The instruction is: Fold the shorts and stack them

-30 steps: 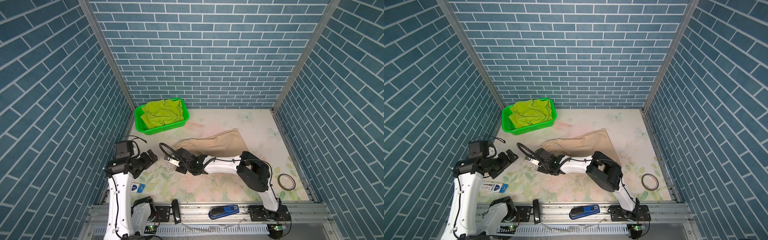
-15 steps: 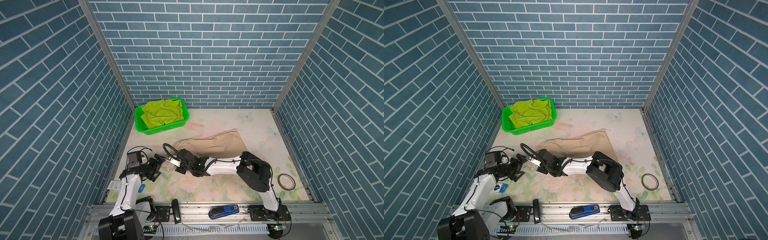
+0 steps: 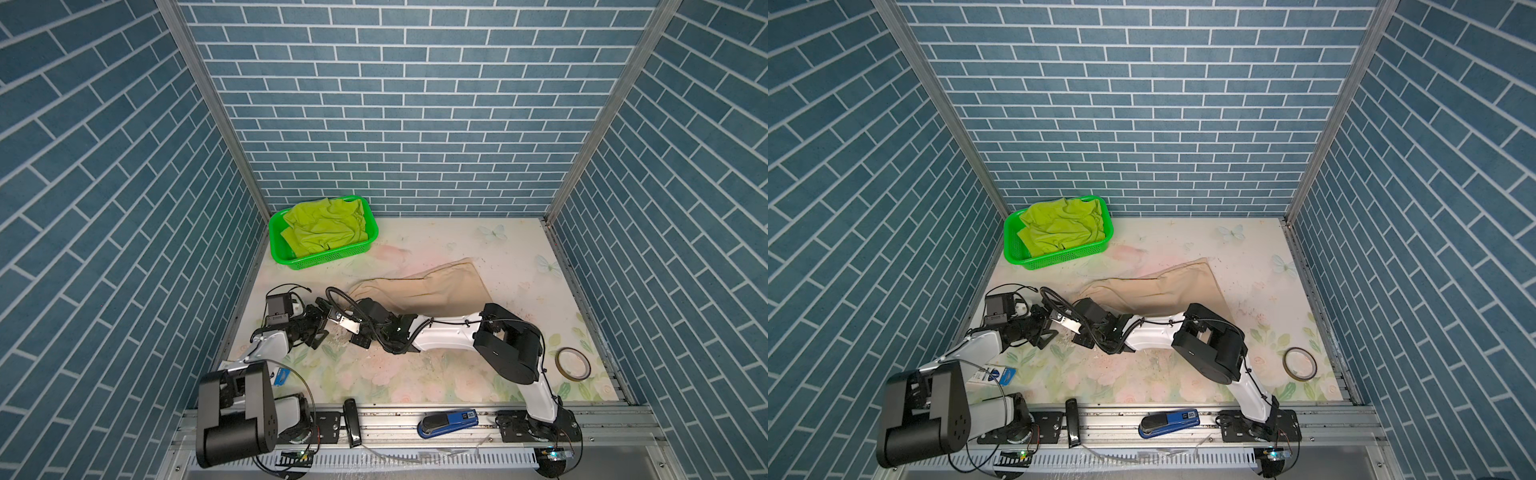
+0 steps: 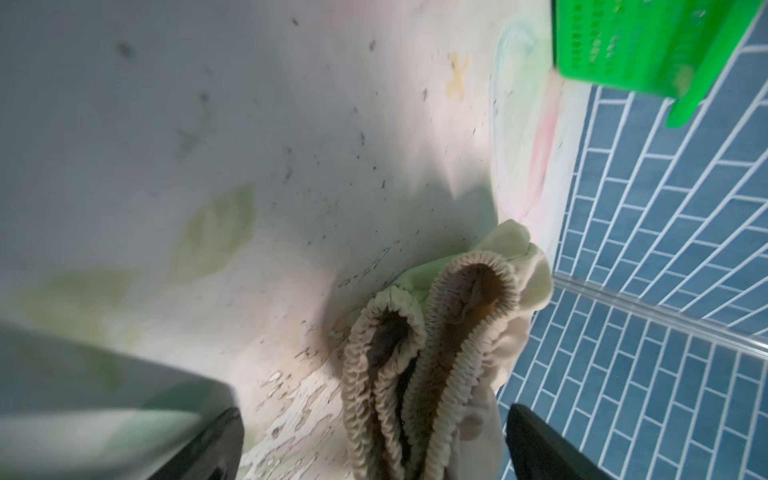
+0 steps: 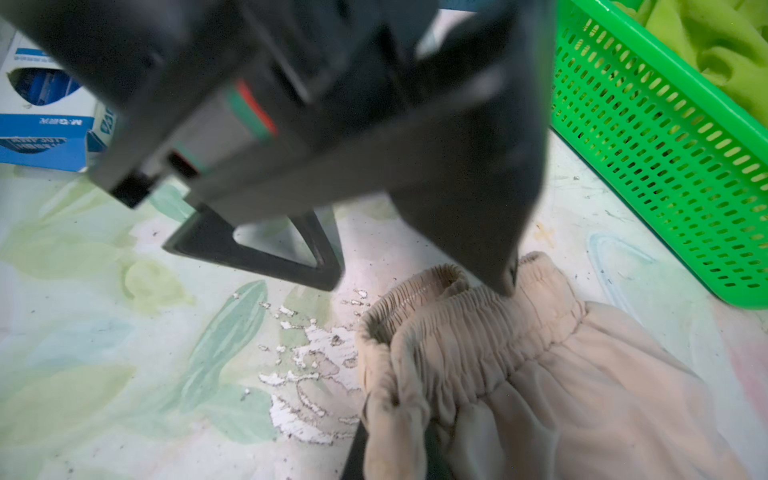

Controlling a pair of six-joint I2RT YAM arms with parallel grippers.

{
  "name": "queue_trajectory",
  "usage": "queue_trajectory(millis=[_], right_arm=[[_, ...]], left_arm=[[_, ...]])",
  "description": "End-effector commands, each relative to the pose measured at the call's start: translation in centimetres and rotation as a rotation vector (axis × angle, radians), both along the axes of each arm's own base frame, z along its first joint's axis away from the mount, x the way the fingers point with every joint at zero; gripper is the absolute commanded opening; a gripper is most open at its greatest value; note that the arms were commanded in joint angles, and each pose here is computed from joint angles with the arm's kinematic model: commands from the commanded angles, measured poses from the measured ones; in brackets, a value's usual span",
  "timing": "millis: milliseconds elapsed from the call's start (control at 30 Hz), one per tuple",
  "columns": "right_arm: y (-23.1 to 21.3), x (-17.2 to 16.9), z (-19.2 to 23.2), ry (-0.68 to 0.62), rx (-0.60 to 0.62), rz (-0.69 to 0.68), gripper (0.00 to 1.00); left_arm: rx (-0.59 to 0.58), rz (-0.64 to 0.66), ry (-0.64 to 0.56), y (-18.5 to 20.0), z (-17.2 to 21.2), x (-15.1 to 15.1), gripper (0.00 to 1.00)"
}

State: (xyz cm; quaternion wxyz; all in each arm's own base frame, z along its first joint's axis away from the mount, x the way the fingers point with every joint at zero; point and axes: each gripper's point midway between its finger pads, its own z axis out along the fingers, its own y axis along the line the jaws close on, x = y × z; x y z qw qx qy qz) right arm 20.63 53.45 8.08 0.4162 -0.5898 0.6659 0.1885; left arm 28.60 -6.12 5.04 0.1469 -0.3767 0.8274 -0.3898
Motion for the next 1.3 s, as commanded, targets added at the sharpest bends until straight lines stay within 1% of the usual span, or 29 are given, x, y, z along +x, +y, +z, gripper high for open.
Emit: queue_trajectory(millis=[0,100,133,200,267,333,400,433,467,500,533,567,633,700,767,867,967,1067,1133,1200,1267], right_arm=[[1.3,-0.2,1.4,-0.022,0.05,0.026,0.0],[1.6,-0.5,1.9,-0.008,0.076,0.03,0.0],[1.7,-0.5,2.0,-0.002,0.085,0.029,0.0],[1.8,-0.7,2.4,0.002,0.103,0.033,0.0],[1.9,-0.7,2.6,0.005,0.113,0.031,0.0],[1.9,-0.6,2.8,0.001,0.116,0.029,0.0],[1.9,-0.6,3.0,0.0,0.118,0.033,0.29],[1.9,-0.8,3.1,0.005,0.121,0.036,0.41],[1.7,-0.9,3.6,0.015,0.129,0.037,0.5],[1.4,-0.8,4.2,0.024,0.14,0.027,0.58],[0.7,-0.8,5.1,0.049,0.158,0.017,0.63],[-0.2,-0.7,6.0,0.085,0.171,0.011,0.65],[-2.5,-0.8,7.1,0.18,0.177,0.004,0.66],[-5.6,-0.8,7.5,0.263,0.16,-0.027,0.64],[-8.9,-1.1,6.8,0.3,0.12,-0.078,0.61],[-13.7,-1.7,5.4,0.328,0.046,-0.165,0.61],[-17.5,-2.6,3.3,0.374,-0.033,-0.237,0.53],[-20.9,-3.3,1.1,0.402,-0.101,-0.318,0.41],[-22.6,-3.8,-0.3,0.447,-0.129,-0.362,0.28],[-23.9,-4.5,-1.6,0.479,-0.153,-0.394,0.16],[-25.1,-4.7,-2.5,0.49,-0.164,-0.438,0.13]], left_arm=[[0.019,-0.048,-0.076,-1.5,0.4,2.4,1.0],[0.029,-0.08,-0.055,-2.6,-0.5,2.7,1.0],[0.036,-0.083,-0.057,-2.6,-0.6,2.7,0.97],[0.054,-0.089,-0.06,-2.5,-0.8,2.8,0.85],[0.08,-0.114,-0.057,-2.4,-0.5,2.7,0.67],[0.1,-0.148,-0.06,-2.5,0.1,2.6,0.45],[0.119,-0.176,-0.071,-2.6,0.9,2.5,0.22],[0.129,-0.192,-0.078,-2.6,1.4,2.4,0.03],[0.149,-0.209,-0.078,-2.5,1.9,2.2,0.0],[0.169,-0.226,-0.072,-2.3,2.3,1.9,0.0],[0.189,-0.249,-0.067,-2.2,2.9,1.6,0.0],[0.204,-0.264,-0.058,-2.0,3.4,1.2,0.0],[0.221,-0.278,-0.048,-1.3,4.9,0.8,0.0],[0.216,-0.281,-0.03,-0.4,6.4,0.0,0.0],[0.239,-0.279,-0.016,0.8,8.0,-0.8,0.0],[0.29,-0.271,-0.002,2.7,10.3,-1.6,0.0],[0.326,-0.277,0.013,4.1,12.2,-1.8,0.0],[0.406,-0.302,0.051,5.3,14.0,-1.8,0.0],[0.431,-0.295,0.053,5.8,15.1,-1.4,0.0],[0.413,-0.285,0.025,5.4,16.2,-0.7,0.0],[0.435,-0.297,0.028,5.0,16.8,-0.5,0.0]])
